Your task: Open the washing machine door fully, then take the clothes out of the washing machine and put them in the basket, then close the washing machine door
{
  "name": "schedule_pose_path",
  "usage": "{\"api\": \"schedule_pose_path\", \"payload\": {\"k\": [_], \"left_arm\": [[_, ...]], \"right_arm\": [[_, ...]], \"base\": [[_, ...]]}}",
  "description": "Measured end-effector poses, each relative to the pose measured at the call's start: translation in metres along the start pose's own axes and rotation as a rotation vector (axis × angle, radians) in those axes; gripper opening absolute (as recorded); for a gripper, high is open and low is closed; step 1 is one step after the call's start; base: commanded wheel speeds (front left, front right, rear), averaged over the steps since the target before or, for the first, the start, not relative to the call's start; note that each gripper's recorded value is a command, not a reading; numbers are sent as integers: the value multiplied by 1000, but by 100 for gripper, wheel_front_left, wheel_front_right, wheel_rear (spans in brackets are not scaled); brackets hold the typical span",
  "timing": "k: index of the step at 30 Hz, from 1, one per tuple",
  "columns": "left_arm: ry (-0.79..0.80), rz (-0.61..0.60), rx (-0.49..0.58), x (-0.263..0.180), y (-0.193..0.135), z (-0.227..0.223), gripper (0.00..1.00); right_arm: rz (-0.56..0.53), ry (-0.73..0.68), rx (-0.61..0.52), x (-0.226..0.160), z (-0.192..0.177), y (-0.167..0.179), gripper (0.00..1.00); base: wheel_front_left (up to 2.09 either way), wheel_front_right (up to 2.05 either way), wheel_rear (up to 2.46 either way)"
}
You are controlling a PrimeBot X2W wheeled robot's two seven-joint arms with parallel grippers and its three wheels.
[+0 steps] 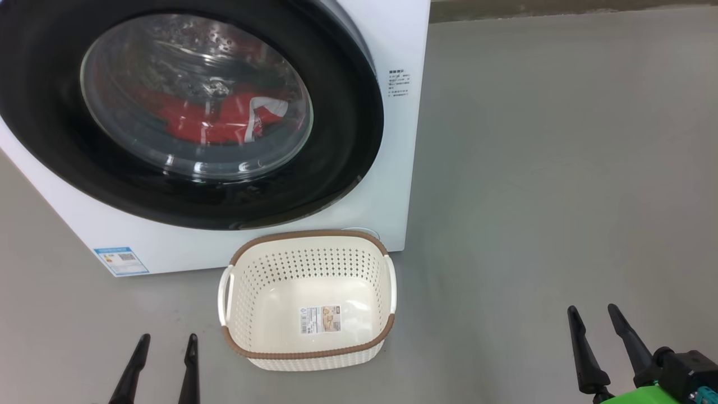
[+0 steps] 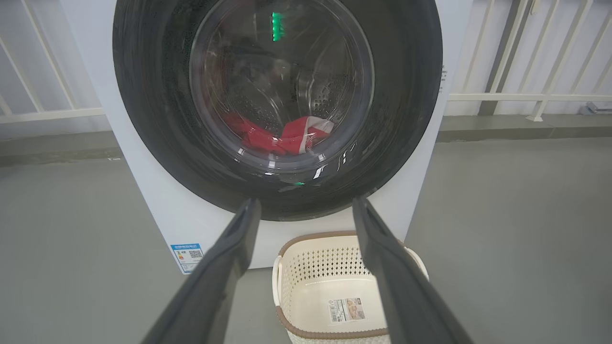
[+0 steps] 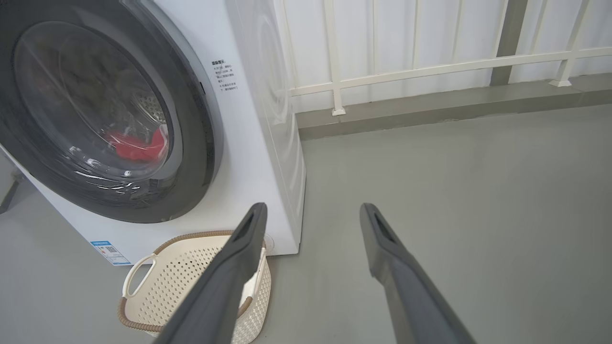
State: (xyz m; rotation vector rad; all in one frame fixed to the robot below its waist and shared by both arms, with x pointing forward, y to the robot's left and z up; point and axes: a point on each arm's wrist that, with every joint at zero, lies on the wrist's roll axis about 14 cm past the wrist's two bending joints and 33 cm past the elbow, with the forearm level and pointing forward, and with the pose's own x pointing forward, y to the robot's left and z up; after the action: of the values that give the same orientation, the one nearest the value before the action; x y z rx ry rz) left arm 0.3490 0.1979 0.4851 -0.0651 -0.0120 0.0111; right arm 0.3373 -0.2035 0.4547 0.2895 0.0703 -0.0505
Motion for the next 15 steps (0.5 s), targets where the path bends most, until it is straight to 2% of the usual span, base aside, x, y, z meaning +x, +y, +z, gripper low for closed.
{"api": "schedule_pose_path", "payload": {"k": [15], "left_arm": [[19,-1,-55,-4,0,-7,100]], "right_arm": [[-25,-10,8,-6,2,-6,100]], "base": [[0,0,0]]}}
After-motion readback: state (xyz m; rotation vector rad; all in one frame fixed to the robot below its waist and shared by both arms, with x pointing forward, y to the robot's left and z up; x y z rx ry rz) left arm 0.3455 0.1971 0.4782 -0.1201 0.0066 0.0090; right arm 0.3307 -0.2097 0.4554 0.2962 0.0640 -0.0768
